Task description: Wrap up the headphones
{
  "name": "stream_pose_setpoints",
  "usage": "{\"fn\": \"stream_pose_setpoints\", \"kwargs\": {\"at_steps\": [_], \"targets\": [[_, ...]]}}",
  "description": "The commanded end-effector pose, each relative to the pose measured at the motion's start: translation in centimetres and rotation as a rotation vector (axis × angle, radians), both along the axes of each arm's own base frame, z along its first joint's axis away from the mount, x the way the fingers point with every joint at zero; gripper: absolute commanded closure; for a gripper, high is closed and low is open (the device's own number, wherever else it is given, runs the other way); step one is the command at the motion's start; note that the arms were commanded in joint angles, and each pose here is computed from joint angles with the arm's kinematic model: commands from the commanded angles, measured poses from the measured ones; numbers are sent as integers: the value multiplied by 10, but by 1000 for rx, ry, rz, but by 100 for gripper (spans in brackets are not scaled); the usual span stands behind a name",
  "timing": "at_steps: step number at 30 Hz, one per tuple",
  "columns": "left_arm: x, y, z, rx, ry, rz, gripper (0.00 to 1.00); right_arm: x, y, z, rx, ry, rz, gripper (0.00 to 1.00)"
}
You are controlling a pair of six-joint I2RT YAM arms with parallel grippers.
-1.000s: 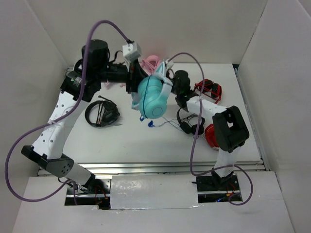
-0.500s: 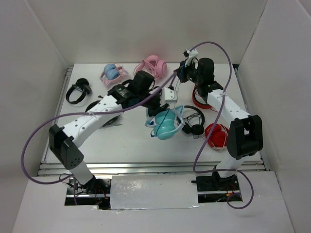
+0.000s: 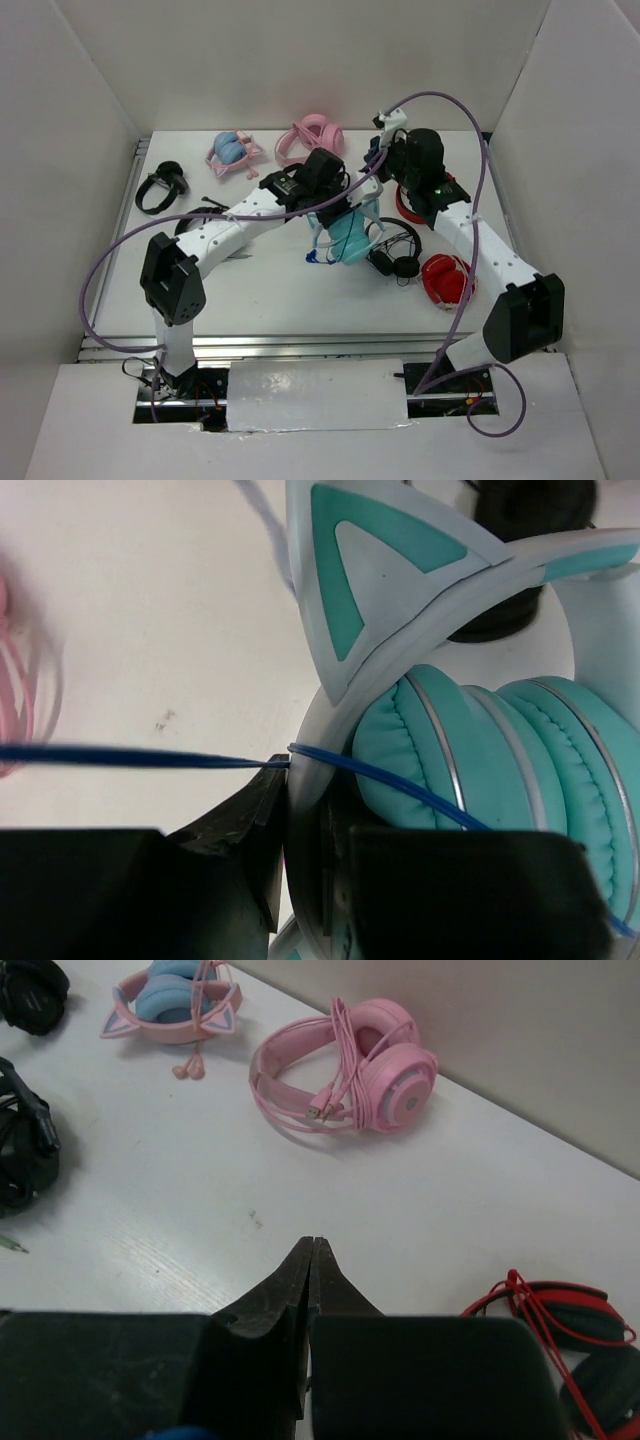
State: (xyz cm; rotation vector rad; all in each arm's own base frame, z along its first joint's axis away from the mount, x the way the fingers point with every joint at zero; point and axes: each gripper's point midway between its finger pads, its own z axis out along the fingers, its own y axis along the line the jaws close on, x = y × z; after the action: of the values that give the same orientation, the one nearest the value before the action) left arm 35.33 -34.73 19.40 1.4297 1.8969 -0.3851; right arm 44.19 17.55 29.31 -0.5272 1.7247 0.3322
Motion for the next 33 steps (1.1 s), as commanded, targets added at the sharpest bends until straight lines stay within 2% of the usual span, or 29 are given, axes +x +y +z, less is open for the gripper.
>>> {"fn": "stream_pose_setpoints", "kwargs": {"at_steps": [1, 4, 10, 14, 23, 26, 28, 29, 33], "targets": [[12, 27, -33, 95, 112, 196, 100, -11, -22, 67, 58, -156, -153, 100], [16, 24, -35, 54, 177, 219, 100, -22, -31, 67, 75, -133, -219, 100], [20, 35, -13, -21, 121, 303, 100, -24, -51, 54, 63, -51, -370, 100], [26, 45, -6, -32, 89, 364, 100, -27, -63, 63, 71, -60, -434, 100], [42, 71, -13, -62, 126, 487, 100, -39, -86, 68, 47, -71, -512, 100], [31, 71, -10, -74, 133, 436, 100, -26, -91, 68, 27, -77, -519, 100], [27, 67, -4, -103, 129, 403, 100, -13, -99, 85, 28, -90, -531, 100], [23, 69, -2, -108, 123, 398, 100, 0, -99, 73, 1, -50, -542, 100], [22, 78, -5, -91, 102, 422, 100, 6, -94, 87, -24, -64, -547, 100]]}}
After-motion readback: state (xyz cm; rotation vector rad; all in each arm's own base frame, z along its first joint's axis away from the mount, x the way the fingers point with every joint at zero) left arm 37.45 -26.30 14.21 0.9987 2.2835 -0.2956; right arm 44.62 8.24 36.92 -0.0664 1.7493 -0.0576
